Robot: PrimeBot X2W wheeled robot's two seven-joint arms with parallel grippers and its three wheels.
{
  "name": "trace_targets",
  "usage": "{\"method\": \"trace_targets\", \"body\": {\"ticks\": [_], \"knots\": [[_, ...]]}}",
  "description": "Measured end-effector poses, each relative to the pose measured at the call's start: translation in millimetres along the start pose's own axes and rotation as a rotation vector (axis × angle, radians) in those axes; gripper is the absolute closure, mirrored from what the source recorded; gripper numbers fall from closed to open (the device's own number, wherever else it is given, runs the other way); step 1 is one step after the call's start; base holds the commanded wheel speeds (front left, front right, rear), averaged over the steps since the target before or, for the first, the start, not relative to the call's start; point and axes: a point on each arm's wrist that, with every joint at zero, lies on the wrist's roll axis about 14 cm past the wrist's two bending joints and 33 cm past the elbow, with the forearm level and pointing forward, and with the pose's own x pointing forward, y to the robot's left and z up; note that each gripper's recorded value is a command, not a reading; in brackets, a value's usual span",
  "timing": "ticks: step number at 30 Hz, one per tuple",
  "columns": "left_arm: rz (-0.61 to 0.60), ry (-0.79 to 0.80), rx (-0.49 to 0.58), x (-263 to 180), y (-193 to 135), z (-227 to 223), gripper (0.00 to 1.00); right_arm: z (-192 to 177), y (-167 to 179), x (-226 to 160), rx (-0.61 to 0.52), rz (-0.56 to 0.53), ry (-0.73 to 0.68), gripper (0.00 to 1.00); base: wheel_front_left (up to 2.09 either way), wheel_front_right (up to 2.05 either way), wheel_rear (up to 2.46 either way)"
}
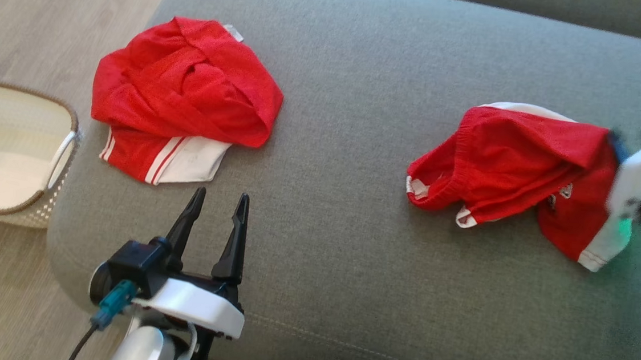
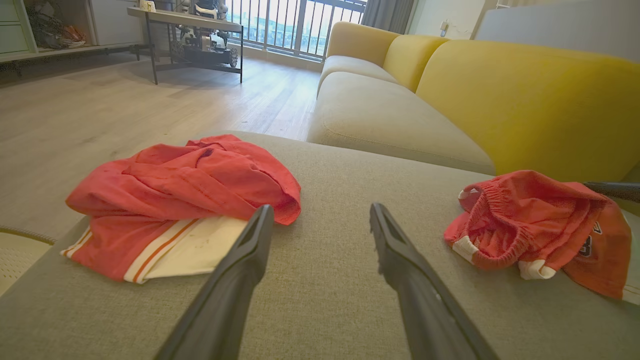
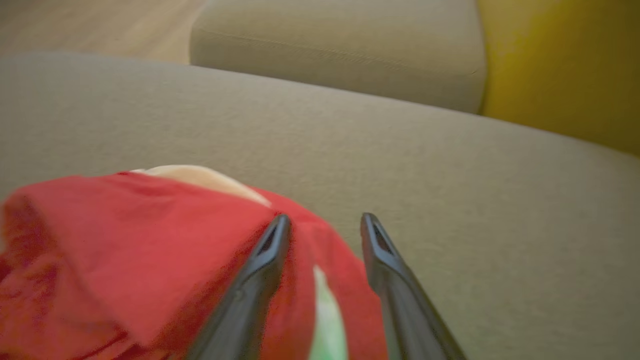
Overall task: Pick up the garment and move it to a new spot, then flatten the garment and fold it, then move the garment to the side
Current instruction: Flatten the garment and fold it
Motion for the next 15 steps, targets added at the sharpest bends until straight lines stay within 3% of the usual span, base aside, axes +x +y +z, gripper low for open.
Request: {"method": "trace_targets", "body": {"ticks": [3,6,10,15], "knots": [[0.011,0.007,0.005,2,3,-2,0.00,27,-11,11,0.014,-0.041,-0.121,0.00,0.00,0.00,0.00],[0.016,0.010,0.007,3,4,-3,0.00,59,15,10,0.013,0.008,-0.264,0.00,0.00,0.00,0.00],[-0.004,-0.009,0.003,6,-1,3,0.00,76,51,-9,0.024,0.093,-0.410,0.00,0.00,0.00,0.00],[-0.058,-0.043,-0.008,13,-17,12,0.00,83,60,-48,0.063,0.142,-0.543,0.00,0.00,0.00,0.00]]}}
